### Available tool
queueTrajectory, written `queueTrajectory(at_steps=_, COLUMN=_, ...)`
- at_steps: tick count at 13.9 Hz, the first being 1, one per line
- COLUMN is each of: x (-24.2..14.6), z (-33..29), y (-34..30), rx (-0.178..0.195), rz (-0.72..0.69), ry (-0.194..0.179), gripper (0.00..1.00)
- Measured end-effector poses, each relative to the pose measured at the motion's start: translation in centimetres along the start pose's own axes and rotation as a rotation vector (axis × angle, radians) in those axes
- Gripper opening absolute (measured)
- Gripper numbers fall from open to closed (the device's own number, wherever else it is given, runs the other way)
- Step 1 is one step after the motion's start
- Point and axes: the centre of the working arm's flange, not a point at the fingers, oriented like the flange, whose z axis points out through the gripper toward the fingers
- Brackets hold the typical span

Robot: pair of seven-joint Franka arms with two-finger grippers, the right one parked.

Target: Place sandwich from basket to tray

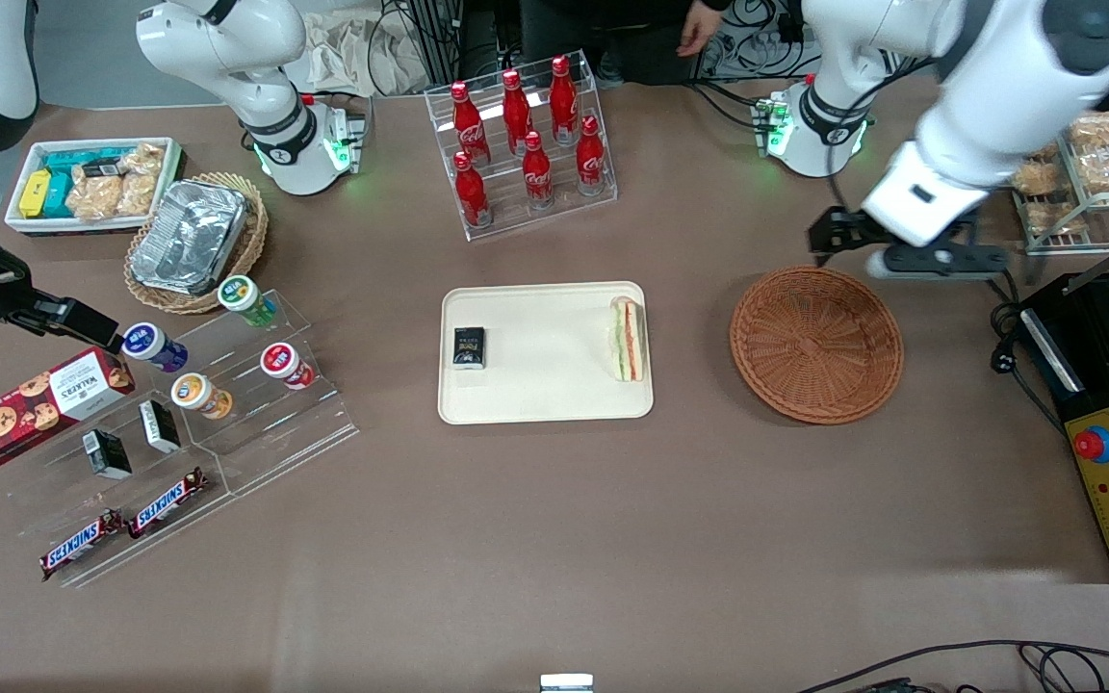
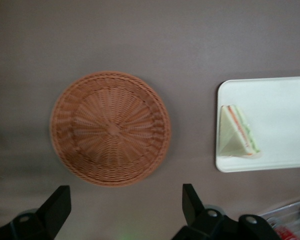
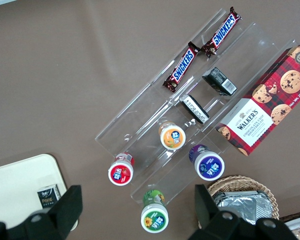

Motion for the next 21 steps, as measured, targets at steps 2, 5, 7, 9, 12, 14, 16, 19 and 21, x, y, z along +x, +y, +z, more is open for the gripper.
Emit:
queueTrajectory(at_steps=2, x=0.3, z=-0.5, y=-3.3, rx=-0.013, rz=0.034, ry=-0.005, gripper=1.0)
queueTrajectory(at_steps=5, x=0.3, z=-1.1, y=-5.2, rx=-0.024, rz=0.042, ry=0.003, gripper=1.0)
queueTrajectory(at_steps=7, x=0.4, z=-1.7, y=-5.0, rx=-0.025, rz=0.045, ry=0.016, gripper=1.0)
queueTrajectory(at_steps=9, x=0.4, z=-2.2, y=-5.0, rx=-0.026, rz=0.046, ry=0.025, gripper=1.0)
queueTrajectory(at_steps=12, x=0.4, z=-2.3, y=-5.0, rx=-0.026, rz=0.046, ry=0.025, gripper=1.0)
queueTrajectory(at_steps=14, x=0.4, z=-2.3, y=-5.0, rx=-0.026, rz=0.046, ry=0.021, gripper=1.0)
queueTrajectory(at_steps=16, x=0.3, z=-2.4, y=-5.0, rx=-0.026, rz=0.047, ry=0.023, gripper=1.0)
queueTrajectory(at_steps=19, x=0.2, z=-2.8, y=-5.8, rx=-0.016, rz=0.025, ry=0.032, gripper=1.0)
queueTrajectory(at_steps=21, x=-0.1, z=-3.2, y=-5.5, rx=0.0, rz=0.024, ry=0.043, gripper=1.0)
